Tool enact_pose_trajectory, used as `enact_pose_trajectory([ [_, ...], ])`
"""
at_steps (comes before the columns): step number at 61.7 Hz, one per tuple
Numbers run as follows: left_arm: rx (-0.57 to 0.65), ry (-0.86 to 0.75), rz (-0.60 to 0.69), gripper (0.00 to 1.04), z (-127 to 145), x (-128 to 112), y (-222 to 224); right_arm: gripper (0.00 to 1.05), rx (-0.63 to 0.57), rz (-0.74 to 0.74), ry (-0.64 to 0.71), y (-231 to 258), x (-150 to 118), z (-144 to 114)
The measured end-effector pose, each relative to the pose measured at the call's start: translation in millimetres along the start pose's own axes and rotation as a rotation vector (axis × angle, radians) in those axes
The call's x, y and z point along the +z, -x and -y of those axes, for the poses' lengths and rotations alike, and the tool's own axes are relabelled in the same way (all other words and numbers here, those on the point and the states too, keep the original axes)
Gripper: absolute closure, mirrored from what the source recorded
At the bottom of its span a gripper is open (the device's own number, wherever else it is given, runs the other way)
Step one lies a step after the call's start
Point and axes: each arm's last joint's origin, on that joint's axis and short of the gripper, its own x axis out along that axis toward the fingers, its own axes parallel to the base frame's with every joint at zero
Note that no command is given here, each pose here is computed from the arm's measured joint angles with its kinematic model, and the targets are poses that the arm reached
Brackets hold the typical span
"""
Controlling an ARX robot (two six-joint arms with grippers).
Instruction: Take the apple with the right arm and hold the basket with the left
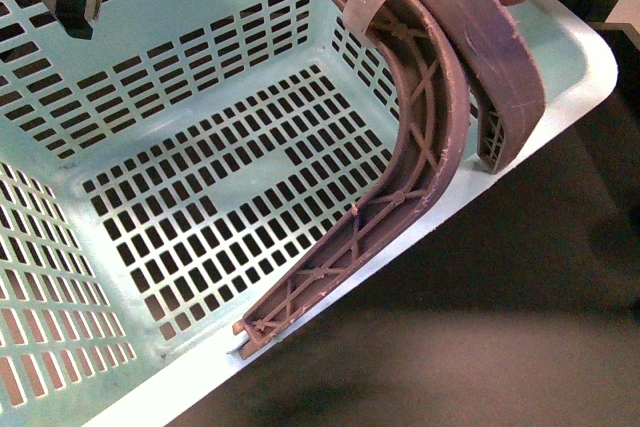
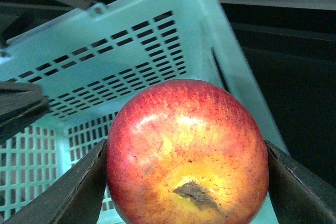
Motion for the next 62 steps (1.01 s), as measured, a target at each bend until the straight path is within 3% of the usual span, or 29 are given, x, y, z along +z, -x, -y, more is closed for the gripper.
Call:
enact_pose_trajectory([
  [8,0.001,0.000,0.000,0.91,0,0,0,0.31,0.044,-0.039,0.009,-12,-9,-11],
  [19,0.000,0.000,-0.001,0.91,0,0,0,0.08,0.039,-0.077,-0.010,-23,-18,-11],
  [25,0.000,0.000,0.000,0.91,0,0,0,0.09,0.014,-0.048,-0.026,-21,-15,-8],
  [38,0.009,-0.004,0.007,0.91,-1,0,-1,0.09,-0.206,0.187,-0.114,27,8,20],
  [40,0.008,-0.006,0.005,0.91,-1,0,-1,0.14,-0.321,0.276,-0.087,36,5,25],
  [45,0.006,-0.006,0.002,0.91,-1,0,-1,0.26,-0.440,0.397,-0.012,47,-4,31],
  [62,0.004,-0.002,-0.002,0.91,-1,0,-1,0.68,-0.480,0.400,0.069,73,-51,45],
])
